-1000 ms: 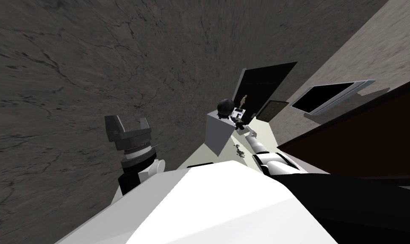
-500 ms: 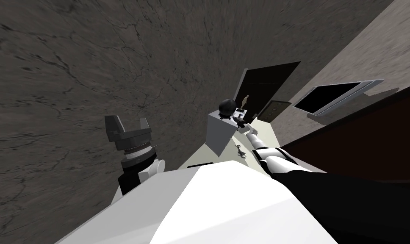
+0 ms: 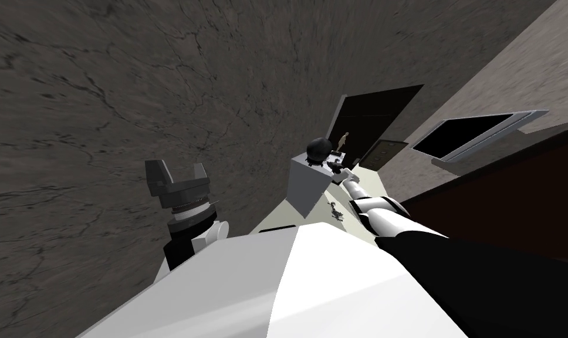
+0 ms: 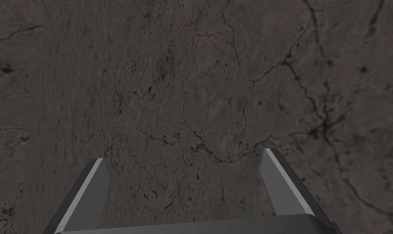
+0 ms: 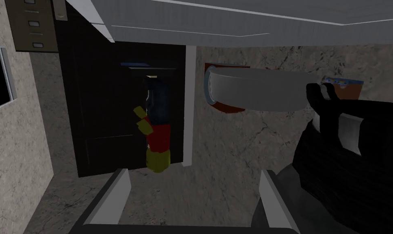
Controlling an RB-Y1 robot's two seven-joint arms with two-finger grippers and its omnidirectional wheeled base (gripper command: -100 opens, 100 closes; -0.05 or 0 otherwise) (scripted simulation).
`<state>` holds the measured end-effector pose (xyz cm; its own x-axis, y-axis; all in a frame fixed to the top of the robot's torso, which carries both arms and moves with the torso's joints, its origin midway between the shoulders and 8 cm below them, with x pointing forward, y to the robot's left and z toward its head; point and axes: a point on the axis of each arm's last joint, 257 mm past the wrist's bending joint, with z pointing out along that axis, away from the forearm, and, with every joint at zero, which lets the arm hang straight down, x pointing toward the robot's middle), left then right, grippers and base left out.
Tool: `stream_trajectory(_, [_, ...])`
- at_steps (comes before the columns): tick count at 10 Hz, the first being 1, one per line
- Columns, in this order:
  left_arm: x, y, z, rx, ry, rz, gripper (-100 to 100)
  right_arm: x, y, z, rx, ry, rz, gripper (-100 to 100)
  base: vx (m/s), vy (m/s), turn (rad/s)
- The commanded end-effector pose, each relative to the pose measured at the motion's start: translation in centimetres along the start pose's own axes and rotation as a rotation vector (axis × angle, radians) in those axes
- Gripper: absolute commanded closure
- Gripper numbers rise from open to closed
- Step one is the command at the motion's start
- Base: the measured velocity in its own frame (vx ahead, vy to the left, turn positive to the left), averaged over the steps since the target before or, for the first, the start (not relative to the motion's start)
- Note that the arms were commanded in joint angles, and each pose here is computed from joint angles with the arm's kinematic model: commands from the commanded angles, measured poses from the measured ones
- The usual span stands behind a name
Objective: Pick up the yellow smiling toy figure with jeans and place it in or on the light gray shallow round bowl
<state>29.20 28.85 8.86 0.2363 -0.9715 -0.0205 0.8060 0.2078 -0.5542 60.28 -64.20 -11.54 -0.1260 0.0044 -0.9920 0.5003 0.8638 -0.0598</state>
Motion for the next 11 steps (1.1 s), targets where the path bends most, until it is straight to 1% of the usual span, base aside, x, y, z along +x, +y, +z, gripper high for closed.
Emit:
stream_trajectory(1, [0.0, 0.0, 0.0, 0.000, 0.000, 0.000, 0, -0.8, -2.3, 0.6, 0.059, 0.022, -0.032, -100, 0.044, 0.048, 0.041])
stream_trajectory(2, [0.0, 0.0, 0.0, 0.000, 0.000, 0.000, 0, 0.4, -3.3, 0.6, 0.080, 0.046, -0.034, -100, 0.042, 0.034, 0.016])
stream_trajectory(3, [0.0, 0.0, 0.0, 0.000, 0.000, 0.000, 0, 0.2, -4.7, 0.9, 0.117, 0.063, -0.050, -100, 0.046, 0.039, 0.012])
stream_trajectory(5, [0.0, 0.0, 0.0, 0.000, 0.000, 0.000, 0, 0.5, -4.9, 0.8, 0.121, 0.067, -0.050, -100, 0.027, 0.019, 0.005])
stream_trajectory(7, [0.0, 0.0, 0.0, 0.000, 0.000, 0.000, 0, -0.3, -7.0, 1.2, 0.181, 0.089, -0.075, -100, 0.034, 0.026, 0.025])
stream_trajectory(8, [0.0, 0.0, 0.0, 0.000, 0.000, 0.000, 0, 0.5, -7.8, 1.1, 0.196, 0.107, -0.076, -100, 0.045, 0.027, 0.009])
stream_trajectory(9, [0.0, 0.0, 0.0, 0.000, 0.000, 0.000, 0, -0.2, -8.3, 1.2, 0.214, 0.109, -0.084, -100, 0.060, 0.030, 0.003])
stream_trajectory(10, [0.0, 0.0, 0.0, 0.000, 0.000, 0.000, 0, 0.6, -9.1, 1.1, 0.228, 0.125, -0.085, -100, 0.048, 0.024, 0.010])
stream_trajectory(11, [0.0, 0.0, 0.0, 0.000, 0.000, 0.000, 0, 0.7, -10.2, 1.0, 0.256, 0.142, -0.093, -100, 0.043, 0.028, 0.017])
